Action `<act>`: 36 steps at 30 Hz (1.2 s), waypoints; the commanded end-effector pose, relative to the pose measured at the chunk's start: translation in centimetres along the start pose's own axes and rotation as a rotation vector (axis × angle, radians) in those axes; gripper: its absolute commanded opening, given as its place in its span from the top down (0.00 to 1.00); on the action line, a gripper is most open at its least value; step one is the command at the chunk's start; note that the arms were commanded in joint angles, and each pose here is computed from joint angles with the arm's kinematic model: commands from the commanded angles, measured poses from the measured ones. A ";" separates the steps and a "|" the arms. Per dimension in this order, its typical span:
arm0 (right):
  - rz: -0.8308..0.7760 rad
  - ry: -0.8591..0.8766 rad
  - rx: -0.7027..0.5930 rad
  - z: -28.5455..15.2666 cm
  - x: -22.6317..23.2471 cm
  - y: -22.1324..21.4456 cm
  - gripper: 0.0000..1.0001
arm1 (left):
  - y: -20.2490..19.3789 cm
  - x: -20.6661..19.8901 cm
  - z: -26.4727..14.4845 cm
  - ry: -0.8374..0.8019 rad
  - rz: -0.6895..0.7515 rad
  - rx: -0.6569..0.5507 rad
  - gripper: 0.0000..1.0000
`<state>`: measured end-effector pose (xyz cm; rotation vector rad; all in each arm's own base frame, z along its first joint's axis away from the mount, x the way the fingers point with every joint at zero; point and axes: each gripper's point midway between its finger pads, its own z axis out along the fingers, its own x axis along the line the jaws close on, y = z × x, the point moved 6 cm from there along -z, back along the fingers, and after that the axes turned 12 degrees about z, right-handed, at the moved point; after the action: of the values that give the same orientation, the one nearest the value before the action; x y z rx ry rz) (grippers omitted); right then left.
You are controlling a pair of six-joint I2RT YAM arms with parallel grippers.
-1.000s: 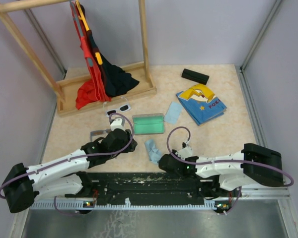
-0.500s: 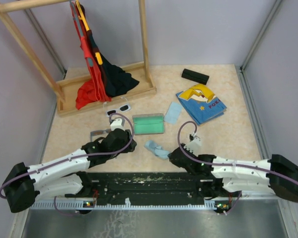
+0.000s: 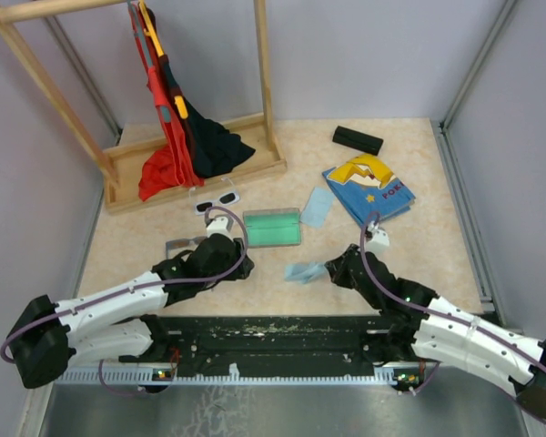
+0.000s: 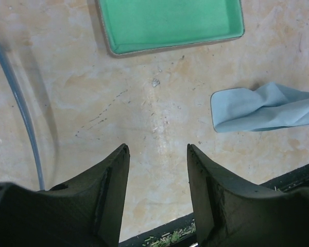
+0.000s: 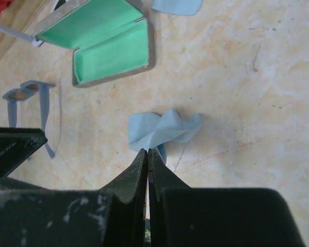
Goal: Organize the sunglasses
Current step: Adjust the glasses cleaning cloth at the center of the board.
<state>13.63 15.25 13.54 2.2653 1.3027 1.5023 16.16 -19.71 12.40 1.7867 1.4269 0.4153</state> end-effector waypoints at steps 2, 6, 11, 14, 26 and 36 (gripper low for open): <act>-0.041 0.177 0.043 -1.4 4.8 1.3 1.00 | 1.1 -1.3 -0.3 -0.114 0.049 -0.044 0.47; -0.006 0.270 0.074 -1.8 7.0 1.4 1.00 | 2.0 -1.8 -1.1 -0.180 0.116 -0.096 0.47; 0.029 0.340 0.046 -2.7 9.3 2.6 1.00 | 3.6 -2.2 -2.6 -0.248 0.152 -0.202 0.47; 0.072 0.301 0.028 -2.7 9.1 3.0 1.00 | 4.2 -2.6 -3.1 -0.297 0.165 -0.269 0.47; 0.146 0.076 -0.078 -1.3 6.1 3.6 1.00 | 2.0 -4.3 -0.8 -0.519 0.284 -0.413 0.46; 0.101 -0.251 -0.024 -0.7 -2.0 0.8 1.00 | 2.2 -6.2 1.3 -0.566 0.356 -0.360 0.43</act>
<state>14.19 15.50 15.38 2.3873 1.2265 1.3591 15.87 -24.20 12.42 1.7234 0.7043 0.2956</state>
